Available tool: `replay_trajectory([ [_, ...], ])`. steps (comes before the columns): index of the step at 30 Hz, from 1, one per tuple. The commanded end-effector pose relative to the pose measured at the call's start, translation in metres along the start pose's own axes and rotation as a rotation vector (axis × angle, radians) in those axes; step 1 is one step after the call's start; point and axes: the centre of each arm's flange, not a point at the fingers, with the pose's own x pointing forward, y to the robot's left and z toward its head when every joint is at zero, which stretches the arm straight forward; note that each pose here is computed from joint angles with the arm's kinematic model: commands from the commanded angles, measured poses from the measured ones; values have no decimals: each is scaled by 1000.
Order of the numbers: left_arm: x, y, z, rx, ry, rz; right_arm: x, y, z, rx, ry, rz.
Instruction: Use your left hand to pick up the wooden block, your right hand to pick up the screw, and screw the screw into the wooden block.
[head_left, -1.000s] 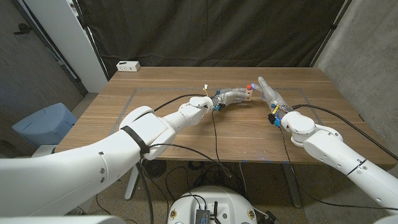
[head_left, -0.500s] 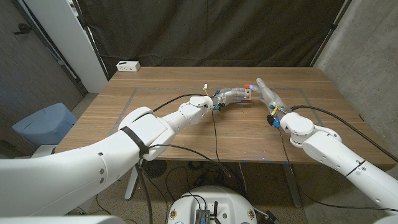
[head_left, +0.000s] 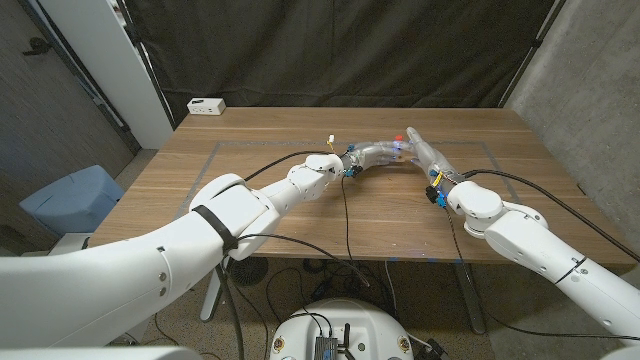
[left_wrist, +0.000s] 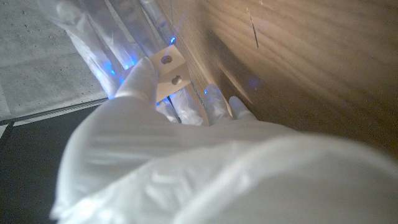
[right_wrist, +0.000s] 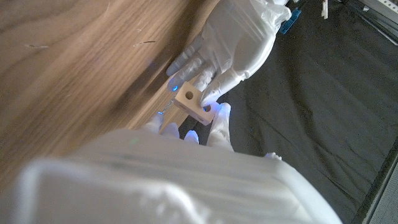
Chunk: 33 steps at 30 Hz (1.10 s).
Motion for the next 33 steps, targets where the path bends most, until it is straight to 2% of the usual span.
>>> replay_trajectory([
  [1, 0, 0, -1, 1, 4, 2, -6, -3, 1, -4, 5, -12],
  [17, 1, 0, 2, 9, 1, -3, -15, -20, -2, -2, 13, -60],
  [33, 1, -2, 2, 10, -2, -6, -9, -36, -2, 4, 3, -80],
])
